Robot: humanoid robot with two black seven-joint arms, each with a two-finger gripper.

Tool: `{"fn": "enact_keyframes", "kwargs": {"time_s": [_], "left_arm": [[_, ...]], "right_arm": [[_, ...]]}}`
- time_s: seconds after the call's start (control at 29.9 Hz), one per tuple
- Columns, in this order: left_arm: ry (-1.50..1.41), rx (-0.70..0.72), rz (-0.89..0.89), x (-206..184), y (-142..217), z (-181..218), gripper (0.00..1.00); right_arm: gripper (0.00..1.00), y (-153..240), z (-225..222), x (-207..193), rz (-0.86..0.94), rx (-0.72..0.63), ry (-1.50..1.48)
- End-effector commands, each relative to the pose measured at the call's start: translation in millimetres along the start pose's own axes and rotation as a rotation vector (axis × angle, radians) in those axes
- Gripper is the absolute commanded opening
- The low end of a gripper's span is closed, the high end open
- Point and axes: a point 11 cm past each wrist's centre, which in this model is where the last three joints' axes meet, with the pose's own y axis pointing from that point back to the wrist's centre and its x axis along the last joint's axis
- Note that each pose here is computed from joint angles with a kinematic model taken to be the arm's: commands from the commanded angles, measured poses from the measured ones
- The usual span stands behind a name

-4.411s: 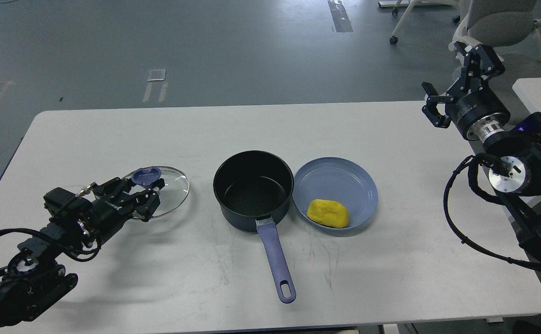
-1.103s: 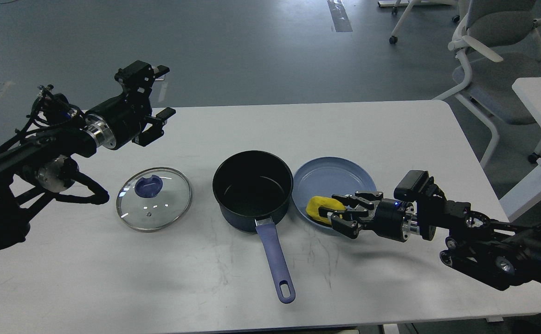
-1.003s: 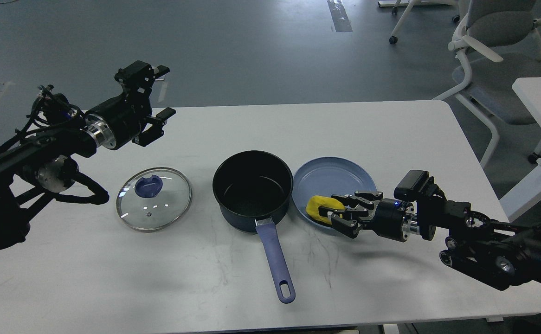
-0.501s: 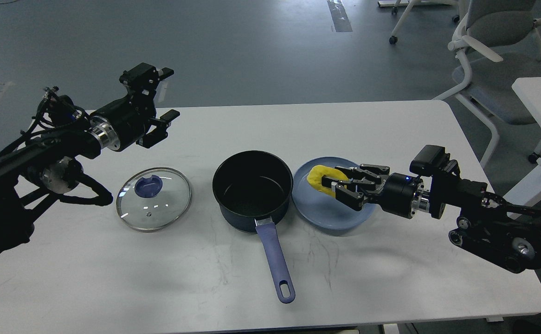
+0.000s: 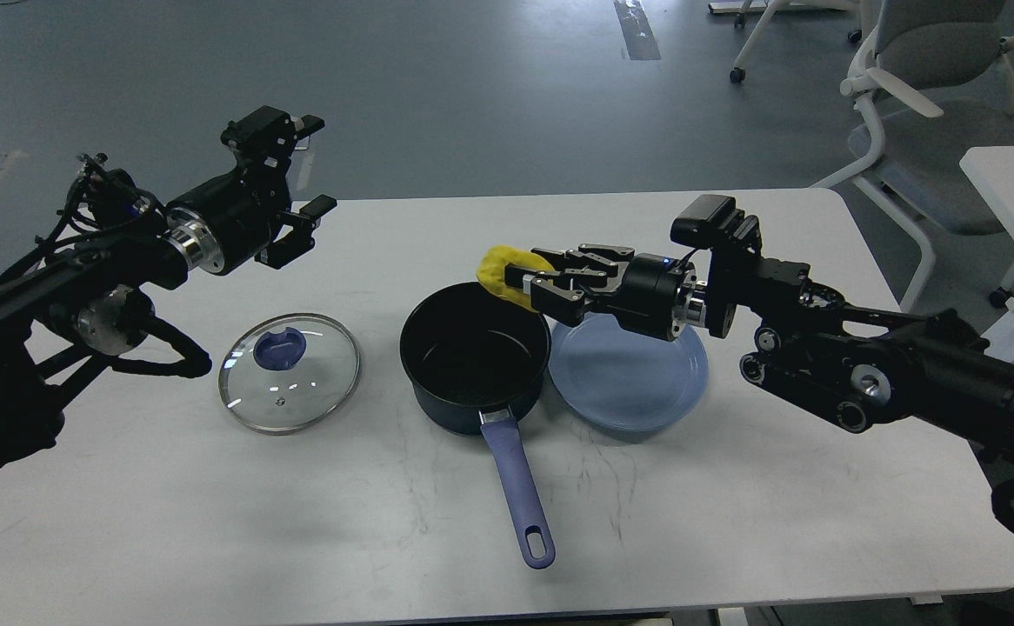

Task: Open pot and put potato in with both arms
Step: 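Lift the potato with the right gripper and carry it over the saucepan, then release the potato into the saucepan and raise the right gripper away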

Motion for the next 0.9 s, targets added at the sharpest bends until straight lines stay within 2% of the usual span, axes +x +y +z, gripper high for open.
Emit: {"fn": "enact_keyframes", "kwargs": {"time_s": [0.0, 0.33, 0.43, 0.5, 0.57, 0.74, 0.87], "left_arm": [[0.0, -0.01, 0.003, 1.3, 0.2, 3.6, 0.98], [0.059, -0.065, -0.006, -6.8, -7.3, 17.4, 0.98], [0.094, -0.097, 0.006, -7.4, -9.6, 23.7, 0.98], [0.13, -0.103, 0.012, -7.1, -9.2, 21.2, 0.98], [0.184, -0.107, 0.009, -12.9, -9.2, 17.4, 0.98], [0.284, -0.134, 0.051, -12.8, -8.3, 11.9, 0.98], [0.335, -0.122, 0.072, -12.2, -3.1, -4.2, 0.98]], "right_arm": [[1.0, -12.1, -3.5, -7.8, 0.026, -0.004, -0.081], [1.0, -4.4, -1.6, 28.9, 0.204, -0.006, -0.324], [1.0, 10.1, 3.4, 58.2, 0.336, 0.004, -0.496], [1.0, 17.0, 3.7, 77.5, 0.432, 0.041, -0.713], [1.0, 25.8, 22.2, 95.7, 0.552, -0.023, -1.02], [1.0, 27.7, 34.8, 105.9, 0.633, -0.072, -1.406], [1.0, 17.1, 30.1, 106.0, 0.657, -0.057, -1.492]]}}
